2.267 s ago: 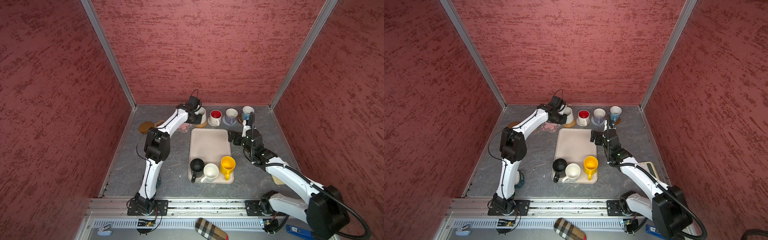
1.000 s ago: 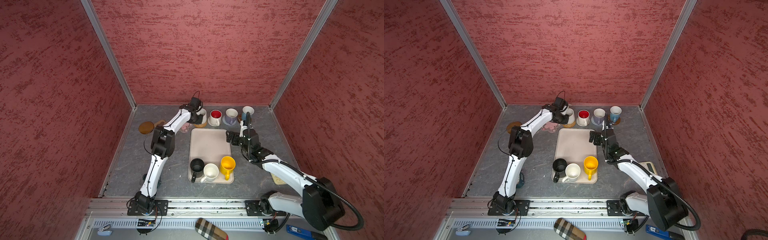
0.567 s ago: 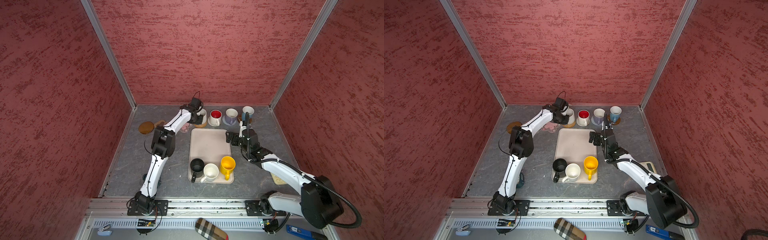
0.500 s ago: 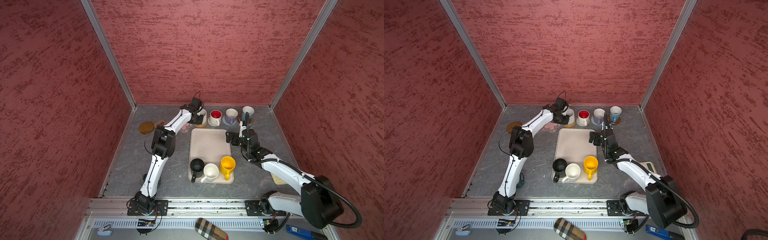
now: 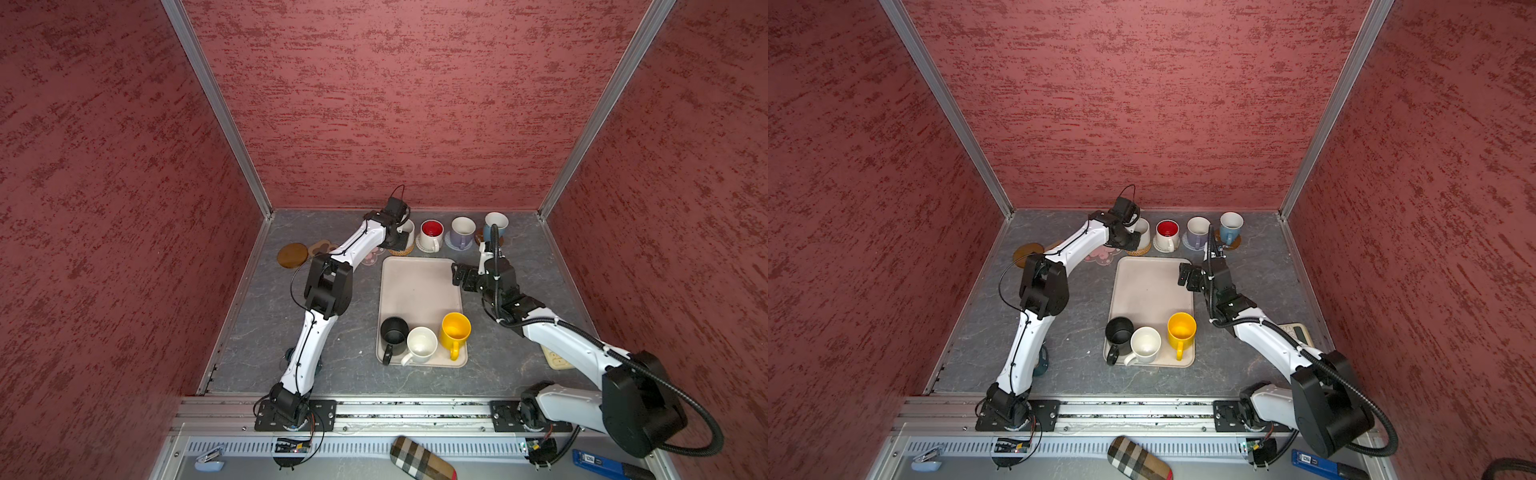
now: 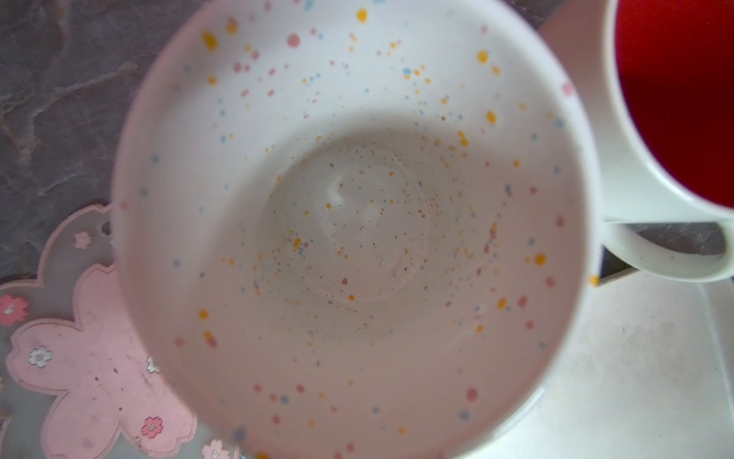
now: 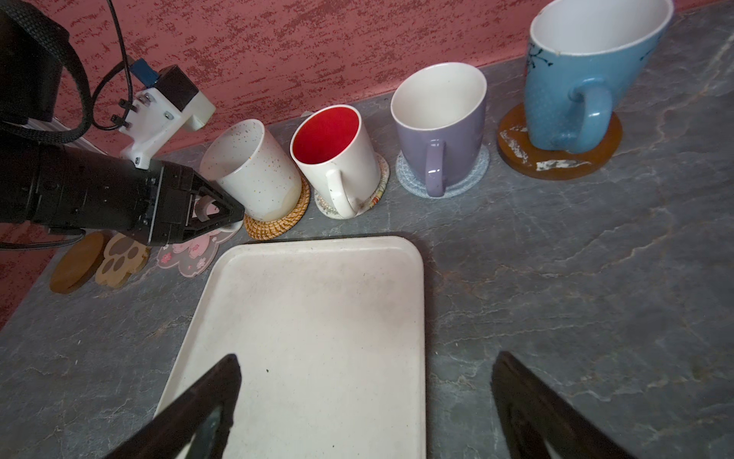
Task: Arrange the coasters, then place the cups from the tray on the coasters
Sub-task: 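Carry the speckled mug with the left gripper onto the braided coaster, then open the left gripper and raise it off the speckled mug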
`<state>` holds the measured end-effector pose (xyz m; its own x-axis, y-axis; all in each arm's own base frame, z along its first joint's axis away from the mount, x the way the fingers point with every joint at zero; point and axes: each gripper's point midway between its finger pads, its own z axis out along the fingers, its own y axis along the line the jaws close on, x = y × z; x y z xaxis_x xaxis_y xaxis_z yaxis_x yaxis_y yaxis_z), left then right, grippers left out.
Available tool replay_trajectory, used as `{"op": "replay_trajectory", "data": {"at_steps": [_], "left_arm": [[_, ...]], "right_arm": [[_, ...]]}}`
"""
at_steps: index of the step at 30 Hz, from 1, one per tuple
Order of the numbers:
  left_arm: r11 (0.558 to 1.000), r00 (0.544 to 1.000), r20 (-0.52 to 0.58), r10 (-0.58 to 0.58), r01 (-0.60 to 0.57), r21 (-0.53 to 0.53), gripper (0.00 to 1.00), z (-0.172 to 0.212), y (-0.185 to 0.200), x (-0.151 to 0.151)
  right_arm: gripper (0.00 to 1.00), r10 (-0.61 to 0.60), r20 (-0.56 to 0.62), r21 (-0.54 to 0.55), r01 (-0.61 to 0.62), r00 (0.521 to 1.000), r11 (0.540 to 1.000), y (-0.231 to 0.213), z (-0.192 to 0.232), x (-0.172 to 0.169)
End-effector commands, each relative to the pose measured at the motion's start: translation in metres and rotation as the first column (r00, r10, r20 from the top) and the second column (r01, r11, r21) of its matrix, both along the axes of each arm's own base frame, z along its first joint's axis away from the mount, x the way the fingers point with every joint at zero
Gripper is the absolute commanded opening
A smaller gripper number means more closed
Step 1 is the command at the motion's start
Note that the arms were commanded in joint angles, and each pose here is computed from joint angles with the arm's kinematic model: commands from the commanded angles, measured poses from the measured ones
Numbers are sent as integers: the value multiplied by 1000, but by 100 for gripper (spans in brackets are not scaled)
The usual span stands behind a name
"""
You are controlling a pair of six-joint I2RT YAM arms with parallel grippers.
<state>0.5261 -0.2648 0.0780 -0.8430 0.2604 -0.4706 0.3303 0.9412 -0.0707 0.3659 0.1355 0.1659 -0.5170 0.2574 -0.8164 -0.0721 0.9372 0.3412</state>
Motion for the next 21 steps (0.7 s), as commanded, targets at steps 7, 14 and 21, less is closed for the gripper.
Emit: {"op": "replay_trajectory", "data": {"at_steps": [7,14,21], "left_arm": [[999,994,101,31,-28,-33,6,42,6,14],[998,996,84,25,-20,-65,13,42,1,11],[995,999,50,21,-16,-98,35,36,-7,4]], "right_arm": [[99,-1,41,21,0,999,1000,0,12,3],[99,0,43,23,-1,999,1000,0,13,3],[99,-2,40,18,1,999,1000,-1,11,3]]}}
